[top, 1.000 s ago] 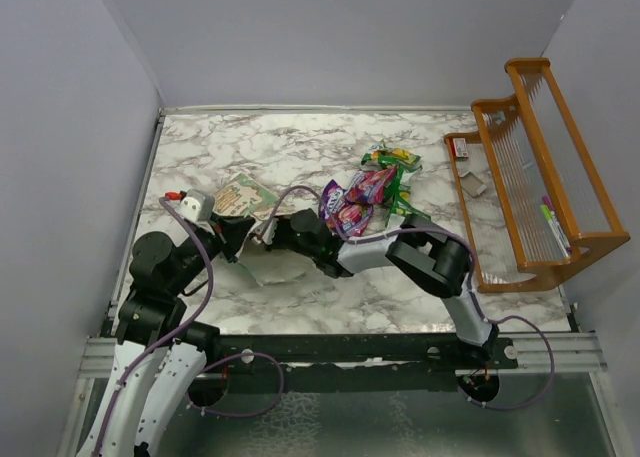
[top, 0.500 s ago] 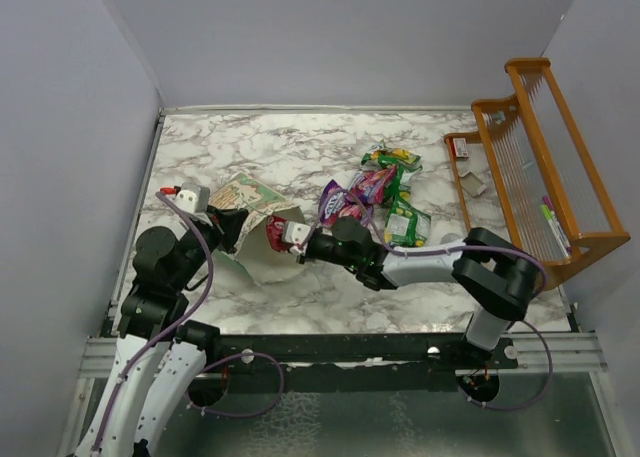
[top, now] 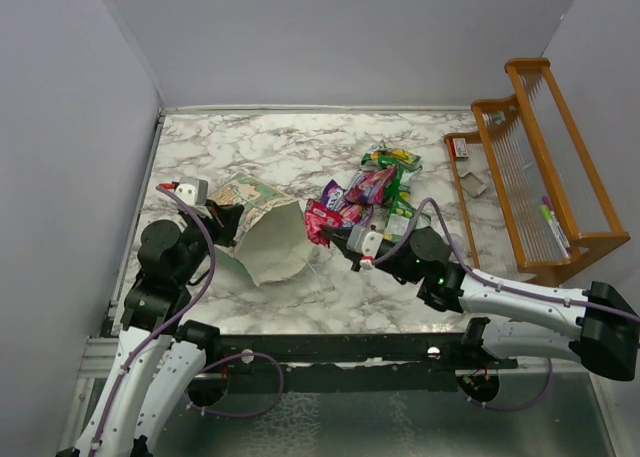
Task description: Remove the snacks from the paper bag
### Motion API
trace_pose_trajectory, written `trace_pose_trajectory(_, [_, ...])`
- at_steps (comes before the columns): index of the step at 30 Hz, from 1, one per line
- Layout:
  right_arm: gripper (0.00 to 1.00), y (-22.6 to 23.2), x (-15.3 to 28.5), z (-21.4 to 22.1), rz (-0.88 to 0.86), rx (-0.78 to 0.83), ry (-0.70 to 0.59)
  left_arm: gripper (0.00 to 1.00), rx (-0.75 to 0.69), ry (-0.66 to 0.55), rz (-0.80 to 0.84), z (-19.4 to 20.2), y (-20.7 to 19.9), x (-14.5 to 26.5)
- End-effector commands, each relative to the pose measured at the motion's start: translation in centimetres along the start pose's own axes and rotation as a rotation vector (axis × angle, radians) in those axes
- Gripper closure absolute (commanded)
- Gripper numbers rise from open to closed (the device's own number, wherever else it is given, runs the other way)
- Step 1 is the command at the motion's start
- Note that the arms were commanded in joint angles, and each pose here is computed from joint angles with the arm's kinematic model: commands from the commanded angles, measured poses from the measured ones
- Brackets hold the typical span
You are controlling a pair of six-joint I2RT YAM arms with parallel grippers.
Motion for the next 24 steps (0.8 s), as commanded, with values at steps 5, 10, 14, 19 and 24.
trace_pose_trajectory(5, [0.99,-3.7,4.5,4.2,0.664,-0.187,0.339,1.00,-0.005,-0.059,-0.031,-1.4,0.0,0.1])
trace_pose_trajectory(10, [0.99,-4.4,5.1,8.1,0.880,-0.375,0.439,1.00,-0.003,-0.045,-0.009,-1.3,-0.3,0.4])
trace_pose_trajectory(14, [0.99,-3.7,4.9,11.1,0.845,-0.538,0.479,1.00,-0.005,-0.044,0.001,-1.0,-0.3,0.9])
trace_pose_trajectory(19, [0.99,-3.5,5.1,14.0,0.870,-0.555,0.571,1.00,0.015,-0.030,-0.008,-0.3,-0.2,1.4])
trace_pose_trajectory(24, [0.99,-3.8,5.4,16.2,0.899,-0.578,0.597,1.00,0.037,-0.030,-0.015,-0.2,-0.3,2.1])
Point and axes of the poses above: each gripper's point midway between its finger pads, its own x axis back along the fingers, its own y axis along the line the jaws close on, z = x × y, the point moved 8 cm from there along x, back along the fingers, and after that the axes turned 2 degrees about x, right-handed, at the moved point
